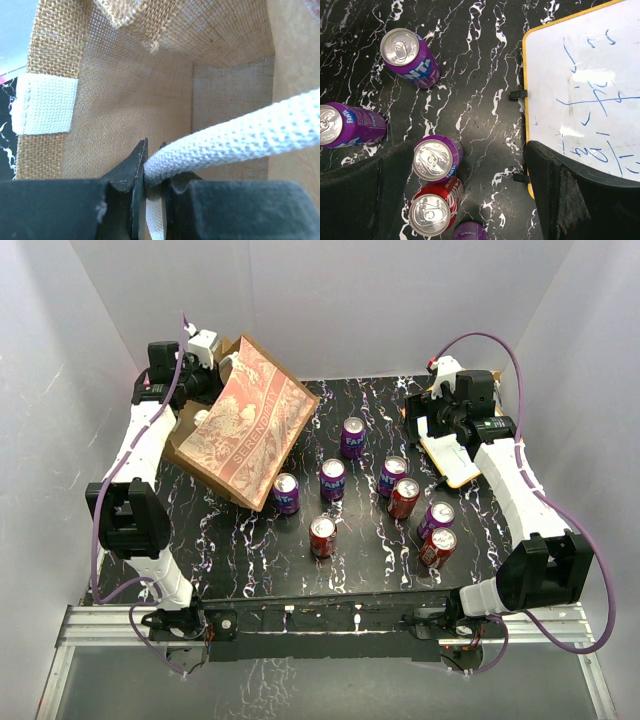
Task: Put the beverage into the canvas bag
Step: Adjust the canvas bag at the center of the board.
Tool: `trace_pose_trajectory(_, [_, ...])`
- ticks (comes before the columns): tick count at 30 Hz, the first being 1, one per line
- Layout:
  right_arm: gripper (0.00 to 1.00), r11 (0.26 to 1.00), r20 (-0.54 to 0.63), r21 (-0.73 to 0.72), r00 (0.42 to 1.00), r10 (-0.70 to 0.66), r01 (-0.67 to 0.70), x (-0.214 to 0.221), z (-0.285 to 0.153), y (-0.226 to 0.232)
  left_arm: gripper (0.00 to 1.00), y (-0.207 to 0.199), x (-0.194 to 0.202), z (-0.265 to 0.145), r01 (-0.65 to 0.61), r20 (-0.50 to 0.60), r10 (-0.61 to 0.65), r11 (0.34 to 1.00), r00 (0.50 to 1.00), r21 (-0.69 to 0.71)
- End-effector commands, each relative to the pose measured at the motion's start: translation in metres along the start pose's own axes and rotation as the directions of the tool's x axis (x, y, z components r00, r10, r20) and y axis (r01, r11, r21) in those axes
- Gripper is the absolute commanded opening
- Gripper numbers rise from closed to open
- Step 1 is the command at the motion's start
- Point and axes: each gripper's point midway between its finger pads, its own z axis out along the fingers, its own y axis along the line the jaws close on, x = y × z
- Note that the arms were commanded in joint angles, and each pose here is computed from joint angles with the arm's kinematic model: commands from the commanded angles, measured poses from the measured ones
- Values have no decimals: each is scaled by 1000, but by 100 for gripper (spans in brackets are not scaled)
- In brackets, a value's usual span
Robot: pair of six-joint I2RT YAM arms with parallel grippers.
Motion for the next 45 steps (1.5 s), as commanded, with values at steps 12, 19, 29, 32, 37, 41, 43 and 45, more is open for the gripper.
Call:
trace_pose_trajectory(12, [95, 932, 227, -333, 971, -69, 145, -81, 29, 97, 0, -35, -30, -40, -216, -77, 218, 976, 973, 25])
trace_pose_trajectory(19, [93, 807, 309, -547, 950, -54, 223, -98, 68, 205, 0, -32, -26, -52, -239, -147, 238, 971, 960, 12])
trace_pose_trajectory(29, [89, 672, 256, -721, 966, 35, 167, -92, 118, 302, 0, -50, -30, -72, -196, -209, 214, 975, 954, 100])
trace_pose_trajectory(32, [87, 672, 213, -732, 975, 66, 115, -87, 142, 307, 0, -59, -36, -78, -171, -212, 197, 976, 957, 135])
trace_pose_trajectory(37, [84, 676, 169, -735, 979, 113, 49, -84, 166, 314, 2, -76, -37, -82, -109, -207, 151, 973, 967, 201])
trace_pose_trajectory(41, [82, 697, 155, -717, 980, 122, 26, -78, 180, 313, 7, -86, -31, -85, -70, -229, 129, 966, 965, 250])
trace_pose_trajectory(43, [81, 701, 150, -713, 981, 123, 22, -76, 182, 312, 10, -92, -28, -86, -54, -237, 123, 959, 964, 280])
trace_pose_trajectory(45, [81, 702, 145, -712, 981, 126, 15, -74, 185, 312, 14, -98, -27, -88, -37, -239, 116, 950, 964, 310])
